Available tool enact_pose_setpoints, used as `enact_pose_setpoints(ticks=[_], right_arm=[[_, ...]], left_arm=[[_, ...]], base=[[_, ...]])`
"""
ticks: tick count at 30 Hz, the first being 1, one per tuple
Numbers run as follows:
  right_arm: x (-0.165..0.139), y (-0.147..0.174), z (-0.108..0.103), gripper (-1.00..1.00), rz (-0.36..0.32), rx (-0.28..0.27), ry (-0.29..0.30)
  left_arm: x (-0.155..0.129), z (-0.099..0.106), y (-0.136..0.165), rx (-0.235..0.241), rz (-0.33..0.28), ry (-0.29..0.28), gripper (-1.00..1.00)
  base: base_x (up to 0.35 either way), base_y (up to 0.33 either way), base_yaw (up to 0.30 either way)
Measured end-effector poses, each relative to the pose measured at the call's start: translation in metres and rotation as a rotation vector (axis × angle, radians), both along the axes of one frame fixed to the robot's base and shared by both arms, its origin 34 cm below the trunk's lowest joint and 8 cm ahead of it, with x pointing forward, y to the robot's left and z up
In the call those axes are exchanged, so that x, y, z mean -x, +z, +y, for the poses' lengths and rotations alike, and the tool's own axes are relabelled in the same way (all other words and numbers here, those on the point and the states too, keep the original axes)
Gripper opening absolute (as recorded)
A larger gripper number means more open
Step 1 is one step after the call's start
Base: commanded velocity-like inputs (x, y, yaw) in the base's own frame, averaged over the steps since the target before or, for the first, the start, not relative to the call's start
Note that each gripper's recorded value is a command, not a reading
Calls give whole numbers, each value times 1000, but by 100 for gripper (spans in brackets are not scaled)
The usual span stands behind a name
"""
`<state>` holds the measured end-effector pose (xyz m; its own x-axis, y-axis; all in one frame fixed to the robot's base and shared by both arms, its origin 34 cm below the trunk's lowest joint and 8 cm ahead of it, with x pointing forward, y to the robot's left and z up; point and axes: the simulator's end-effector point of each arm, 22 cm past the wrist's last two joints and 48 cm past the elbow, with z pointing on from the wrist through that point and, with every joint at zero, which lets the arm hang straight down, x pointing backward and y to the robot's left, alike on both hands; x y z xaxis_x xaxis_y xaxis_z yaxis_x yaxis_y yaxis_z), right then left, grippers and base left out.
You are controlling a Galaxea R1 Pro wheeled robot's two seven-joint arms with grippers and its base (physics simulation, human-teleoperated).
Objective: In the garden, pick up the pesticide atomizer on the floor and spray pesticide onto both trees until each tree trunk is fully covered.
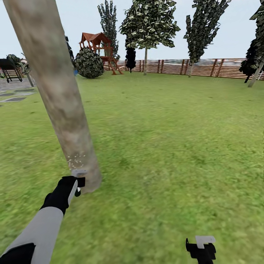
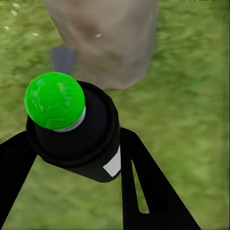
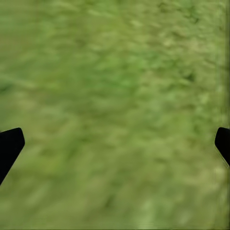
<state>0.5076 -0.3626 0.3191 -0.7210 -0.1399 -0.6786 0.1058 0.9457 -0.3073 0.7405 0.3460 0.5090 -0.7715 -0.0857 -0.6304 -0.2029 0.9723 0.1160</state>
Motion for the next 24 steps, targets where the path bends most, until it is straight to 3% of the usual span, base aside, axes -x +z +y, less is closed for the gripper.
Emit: enact_pose_setpoints(ticks=[3,7,18,24], right_arm=[[0,0,0,100,0,0,0],[0,0,0,100,0,0,0],[0,0,0,100,0,0,0],[0,0,0,100,0,0,0]], left_arm=[[2,12,0,-17,3,8,-100],[17,47,-8,-53,27,38,-100],[38,49,-34,-51,79,40,-100],[38,48,-35,-55,82,35,-100]], base=[[85,-269,0],[92,-269,64],[135,-265,269],[27,-41,278]])
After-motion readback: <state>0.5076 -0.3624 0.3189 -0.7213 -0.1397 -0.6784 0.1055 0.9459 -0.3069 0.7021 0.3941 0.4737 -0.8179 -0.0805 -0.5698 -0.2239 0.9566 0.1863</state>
